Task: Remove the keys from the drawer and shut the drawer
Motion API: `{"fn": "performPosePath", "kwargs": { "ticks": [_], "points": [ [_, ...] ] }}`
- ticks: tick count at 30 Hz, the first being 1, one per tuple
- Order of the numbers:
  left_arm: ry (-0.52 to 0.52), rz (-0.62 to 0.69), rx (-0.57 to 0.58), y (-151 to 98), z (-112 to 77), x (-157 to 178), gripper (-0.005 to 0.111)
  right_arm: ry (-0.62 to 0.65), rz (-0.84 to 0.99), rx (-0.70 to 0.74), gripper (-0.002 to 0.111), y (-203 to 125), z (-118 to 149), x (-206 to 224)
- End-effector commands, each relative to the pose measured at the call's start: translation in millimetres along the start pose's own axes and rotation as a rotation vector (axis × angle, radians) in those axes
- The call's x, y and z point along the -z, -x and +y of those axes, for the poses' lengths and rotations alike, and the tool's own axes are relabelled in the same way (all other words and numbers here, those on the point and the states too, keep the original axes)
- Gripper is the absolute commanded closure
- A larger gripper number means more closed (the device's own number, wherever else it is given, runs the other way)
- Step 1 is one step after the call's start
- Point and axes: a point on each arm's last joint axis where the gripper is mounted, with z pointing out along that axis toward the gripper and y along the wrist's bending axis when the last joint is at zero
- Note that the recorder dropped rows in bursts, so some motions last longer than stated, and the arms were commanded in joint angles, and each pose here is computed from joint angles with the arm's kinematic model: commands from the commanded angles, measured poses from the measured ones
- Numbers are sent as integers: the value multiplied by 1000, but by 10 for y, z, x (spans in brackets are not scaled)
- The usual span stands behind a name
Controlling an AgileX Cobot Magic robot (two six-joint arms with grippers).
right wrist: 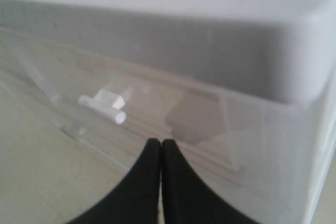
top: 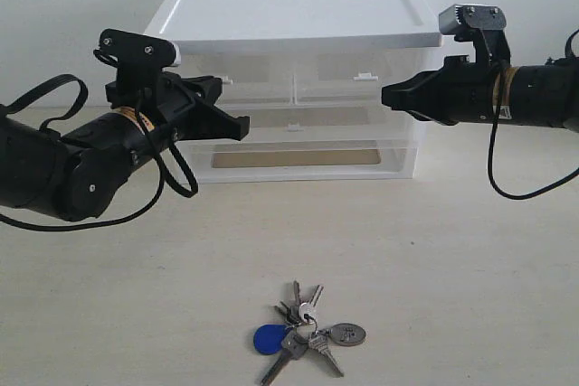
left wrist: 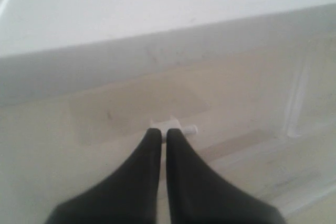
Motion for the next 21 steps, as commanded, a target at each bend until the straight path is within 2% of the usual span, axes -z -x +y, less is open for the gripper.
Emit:
{"fn": "performPosePath", "kwargs": {
  "ticks": [1, 5, 8, 10, 13, 15, 17, 21],
  "points": [
    [40, -15, 17, 12, 110, -147, 102, -113, -26, -59, 108, 57, -139, 23],
    [9, -2, 26, 58, 79, -103, 102, -113, -26, -54, 108, 57, -139, 23],
    [-50, -36, 24, 201, 24, 97, 102, -116, -24, -52, 108, 56, -141, 23],
    [-79, -75, 25, 395, -65, 443, 102, -118, -22, -43, 108, 55, -143, 23],
    [-96, -126, 28, 521, -103, 886, 102, -118, -22, -43, 108, 55, -143, 23],
    [-84, -191, 45, 546, -71, 1202, 102, -115, -21, -40, 108, 54, -140, 23],
    [-71, -206, 54, 521, -46, 1369, 102, -101, -21, -25, 108, 66, -121, 30],
    [30, -242, 62, 517, 72, 1732, 102, -72, -5, 11, 108, 178, -17, 126]
  ]
}}
